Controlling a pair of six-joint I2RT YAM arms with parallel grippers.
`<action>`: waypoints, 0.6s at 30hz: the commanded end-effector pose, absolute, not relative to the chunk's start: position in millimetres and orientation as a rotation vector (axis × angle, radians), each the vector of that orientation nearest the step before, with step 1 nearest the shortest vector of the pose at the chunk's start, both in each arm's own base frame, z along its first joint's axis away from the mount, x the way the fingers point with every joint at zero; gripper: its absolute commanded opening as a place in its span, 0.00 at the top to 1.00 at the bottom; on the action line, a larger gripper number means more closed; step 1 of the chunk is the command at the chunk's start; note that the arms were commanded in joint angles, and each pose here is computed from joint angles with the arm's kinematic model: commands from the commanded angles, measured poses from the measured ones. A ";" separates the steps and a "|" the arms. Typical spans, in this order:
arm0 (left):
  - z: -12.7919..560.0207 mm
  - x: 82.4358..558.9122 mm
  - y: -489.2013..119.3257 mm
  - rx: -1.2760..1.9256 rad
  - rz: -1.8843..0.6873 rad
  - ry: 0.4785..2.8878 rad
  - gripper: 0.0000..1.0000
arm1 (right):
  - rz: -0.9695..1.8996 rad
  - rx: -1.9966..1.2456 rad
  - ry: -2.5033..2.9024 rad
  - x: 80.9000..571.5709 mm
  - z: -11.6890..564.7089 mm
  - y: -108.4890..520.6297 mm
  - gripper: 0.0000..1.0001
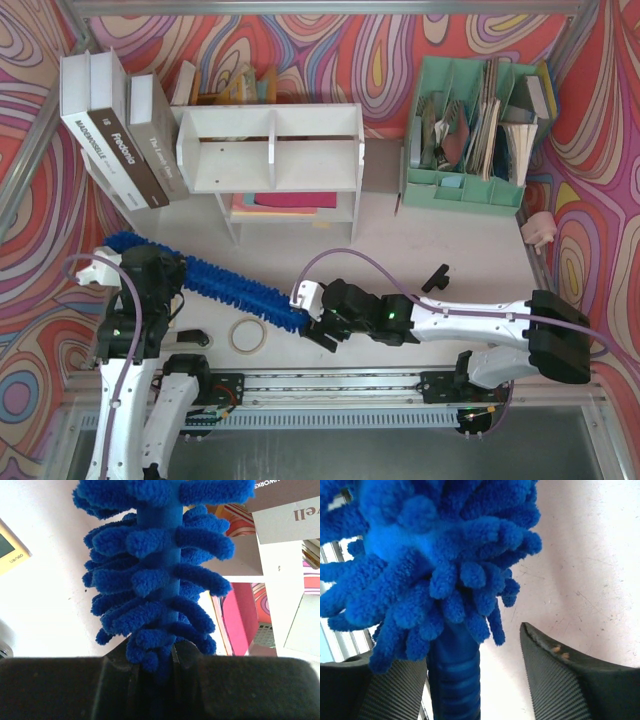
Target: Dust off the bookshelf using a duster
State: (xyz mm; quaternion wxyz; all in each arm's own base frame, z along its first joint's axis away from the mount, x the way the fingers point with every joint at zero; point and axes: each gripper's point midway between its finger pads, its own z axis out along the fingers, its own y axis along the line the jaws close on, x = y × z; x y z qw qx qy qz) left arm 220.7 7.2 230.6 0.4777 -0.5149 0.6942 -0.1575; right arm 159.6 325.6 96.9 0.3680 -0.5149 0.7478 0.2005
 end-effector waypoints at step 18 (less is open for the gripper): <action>238.4 220.9 8.5 -1.275 -0.409 1.654 0.98 | 0.543 -1.268 1.923 163.4 99.9 331.8 0.89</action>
